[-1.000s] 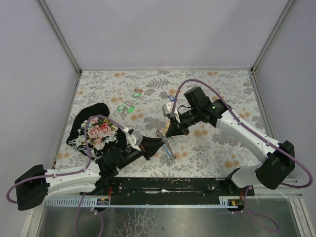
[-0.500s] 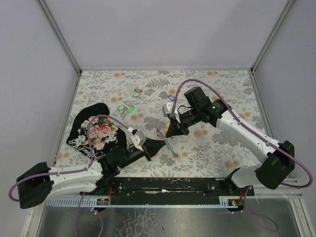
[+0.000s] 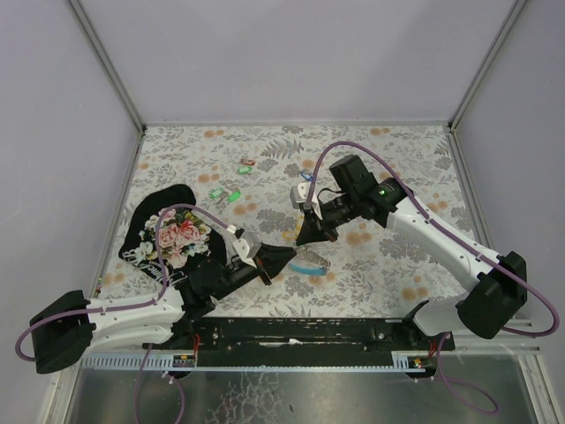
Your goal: Remove the keys from the keyring
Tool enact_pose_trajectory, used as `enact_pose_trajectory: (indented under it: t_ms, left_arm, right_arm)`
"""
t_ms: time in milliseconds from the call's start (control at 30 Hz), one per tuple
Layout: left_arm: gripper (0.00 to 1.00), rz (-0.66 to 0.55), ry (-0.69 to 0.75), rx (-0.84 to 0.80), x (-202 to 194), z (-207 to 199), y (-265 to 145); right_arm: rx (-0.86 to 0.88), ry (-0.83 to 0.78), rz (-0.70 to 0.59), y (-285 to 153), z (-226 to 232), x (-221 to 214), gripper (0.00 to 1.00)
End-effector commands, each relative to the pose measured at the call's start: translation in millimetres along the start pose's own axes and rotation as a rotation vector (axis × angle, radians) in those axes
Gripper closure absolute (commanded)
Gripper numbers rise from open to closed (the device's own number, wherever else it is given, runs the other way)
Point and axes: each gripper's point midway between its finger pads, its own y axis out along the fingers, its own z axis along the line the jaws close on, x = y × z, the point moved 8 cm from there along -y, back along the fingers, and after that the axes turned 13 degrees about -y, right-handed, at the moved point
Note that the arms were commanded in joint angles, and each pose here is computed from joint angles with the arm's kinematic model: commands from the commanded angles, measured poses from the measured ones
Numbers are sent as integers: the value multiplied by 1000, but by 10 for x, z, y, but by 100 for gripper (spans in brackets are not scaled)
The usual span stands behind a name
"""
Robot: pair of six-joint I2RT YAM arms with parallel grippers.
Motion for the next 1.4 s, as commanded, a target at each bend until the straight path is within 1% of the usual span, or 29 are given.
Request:
enact_pose_trajectory:
  t_ms: [0,367,633,1167,1267,1367]
  left_arm:
    - [87,-79,-1,5,188,-37,58]
    - [85,-76,-1,52,199,-4,116]
    - [84,-114,-21,130,242,63,90]
    - [82,-121,-37,135,238,67,68]
    - [86,-118,-36,134,229,69,65]
    - [100,-117,-33,127,238,60,67]
  right_arm:
    - [1,-52,-68,-19,-10,180,100]
    - [7,-41,-69,-2,4,150,100]
    - [-10,-35,-60,-2,-6,135,100]
    - [-31,-18,-49,10,-31,115,100]
    - [-33,-19,-47,8,-34,111,100]
    - [-39,-21,-41,6,-34,101,100]
